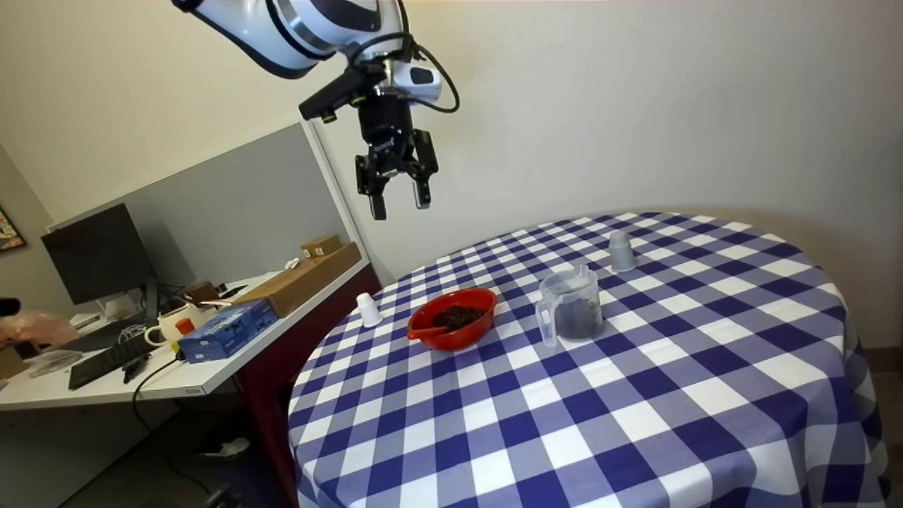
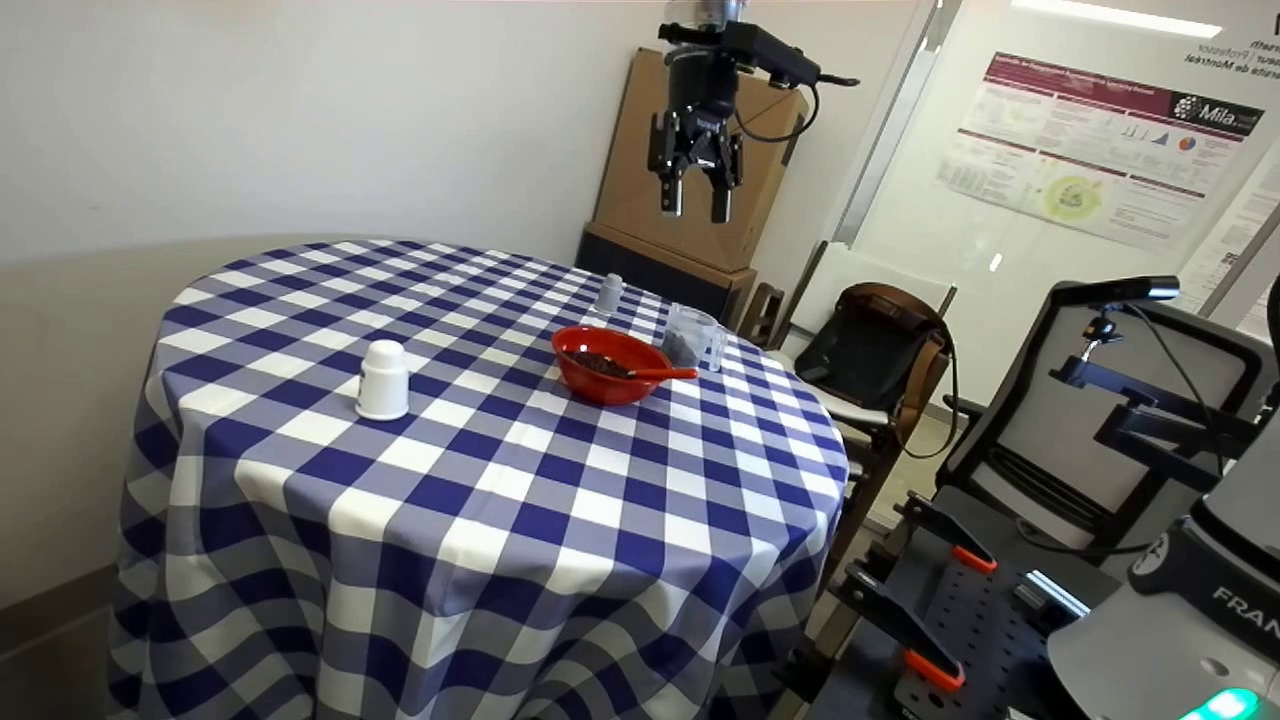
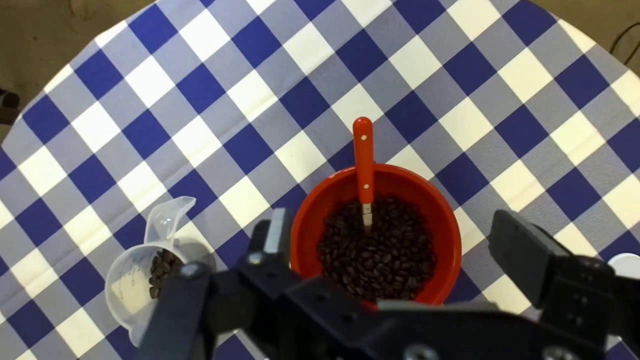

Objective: Pick up the jug and pour some of its contents into the bow

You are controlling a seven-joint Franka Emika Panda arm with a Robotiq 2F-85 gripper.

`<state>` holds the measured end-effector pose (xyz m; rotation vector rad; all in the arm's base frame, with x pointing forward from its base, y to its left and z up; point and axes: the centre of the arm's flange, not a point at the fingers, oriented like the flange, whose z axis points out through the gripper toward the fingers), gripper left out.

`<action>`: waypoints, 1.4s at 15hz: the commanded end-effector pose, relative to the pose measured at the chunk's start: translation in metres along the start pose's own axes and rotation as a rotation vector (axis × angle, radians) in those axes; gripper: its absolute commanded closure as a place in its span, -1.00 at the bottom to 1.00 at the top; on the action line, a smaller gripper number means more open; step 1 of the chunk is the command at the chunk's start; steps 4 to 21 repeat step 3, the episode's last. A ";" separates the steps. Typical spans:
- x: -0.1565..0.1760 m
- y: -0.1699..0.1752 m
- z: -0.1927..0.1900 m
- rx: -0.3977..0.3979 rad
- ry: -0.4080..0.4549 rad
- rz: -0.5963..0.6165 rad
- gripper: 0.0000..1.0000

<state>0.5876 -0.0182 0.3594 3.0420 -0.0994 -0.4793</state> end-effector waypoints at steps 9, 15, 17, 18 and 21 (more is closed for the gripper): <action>0.002 0.003 0.002 0.001 -0.003 0.003 -1.00; 0.002 0.003 0.002 0.001 -0.003 0.003 -1.00; 0.002 0.003 0.002 0.001 -0.003 0.003 -1.00; 0.002 0.003 0.002 0.001 -0.003 0.003 -1.00; 0.002 0.003 0.002 0.001 -0.003 0.003 -1.00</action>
